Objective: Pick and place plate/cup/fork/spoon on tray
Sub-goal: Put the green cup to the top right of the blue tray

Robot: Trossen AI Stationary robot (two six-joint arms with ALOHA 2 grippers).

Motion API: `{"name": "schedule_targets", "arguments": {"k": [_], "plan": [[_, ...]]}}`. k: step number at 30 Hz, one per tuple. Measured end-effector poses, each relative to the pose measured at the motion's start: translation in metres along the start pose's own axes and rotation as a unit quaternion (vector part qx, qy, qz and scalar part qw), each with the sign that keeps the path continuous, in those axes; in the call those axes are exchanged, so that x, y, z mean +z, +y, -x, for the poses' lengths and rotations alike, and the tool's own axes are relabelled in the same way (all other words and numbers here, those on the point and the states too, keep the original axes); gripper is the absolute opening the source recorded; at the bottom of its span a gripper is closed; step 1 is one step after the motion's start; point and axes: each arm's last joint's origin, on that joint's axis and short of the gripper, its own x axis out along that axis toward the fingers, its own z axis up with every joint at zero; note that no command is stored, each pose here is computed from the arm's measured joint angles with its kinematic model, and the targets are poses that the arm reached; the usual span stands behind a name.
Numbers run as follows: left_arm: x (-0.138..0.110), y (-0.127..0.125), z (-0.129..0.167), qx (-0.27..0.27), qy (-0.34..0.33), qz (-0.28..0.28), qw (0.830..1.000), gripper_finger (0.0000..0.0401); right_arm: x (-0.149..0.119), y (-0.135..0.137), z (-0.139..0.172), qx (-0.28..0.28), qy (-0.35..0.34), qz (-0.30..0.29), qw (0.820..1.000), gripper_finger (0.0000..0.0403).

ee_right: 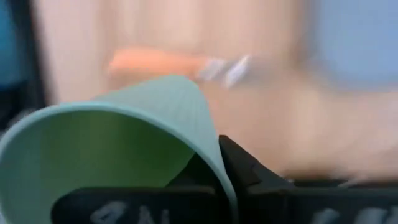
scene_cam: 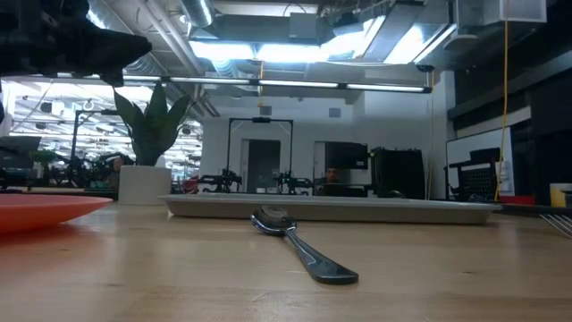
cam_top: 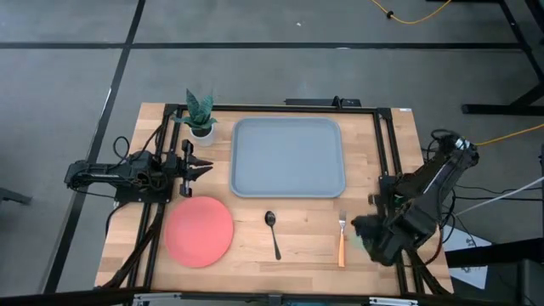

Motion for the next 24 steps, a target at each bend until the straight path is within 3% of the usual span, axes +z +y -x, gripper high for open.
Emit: {"name": "schedule_targets", "arguments": {"k": [2,4,8,10,11,13,18,21,24], "plan": [[0.000,0.000,0.000,0.004,0.000,0.000,1.000,0.0049,0.008,-0.013,0.012,-0.089,-0.078,0.001,0.993,0.0002],[0.000,0.000,0.000,0.001,0.000,0.000,1.000,0.0049,0.016,-0.026,0.020,-0.181,-0.178,-0.026,0.967,0.0002],[-0.001,0.000,0.000,-0.001,0.003,0.002,1.000,0.0049,0.034,-0.049,0.029,-0.323,-0.340,-0.060,0.881,0.0002],[-0.001,0.000,0.000,-0.002,0.006,0.014,1.000,0.0049,0.044,-0.063,0.028,-0.385,-0.378,-0.089,0.837,0.0002],[-0.001,0.000,0.000,-0.002,0.007,0.020,1.000,0.0049,0.048,-0.073,0.027,-0.407,-0.378,-0.103,0.825,0.0002],[-0.002,0.000,0.000,-0.001,0.012,0.025,1.000,0.0049,0.057,-0.094,0.024,-0.434,-0.356,-0.140,0.816,0.0001],[-0.002,0.000,0.000,0.000,0.011,0.023,1.000,0.0049,0.073,-0.159,0.007,-0.453,-0.236,-0.264,0.818,0.0001],[-0.002,0.000,0.000,0.000,0.011,0.022,1.000,0.0049,0.078,-0.199,-0.004,-0.426,-0.151,-0.320,0.833,0.0001],[-0.002,0.000,0.000,0.002,0.012,0.022,1.000,0.0049,0.086,-0.238,-0.012,-0.367,-0.104,-0.336,0.861,0.0001]]}}
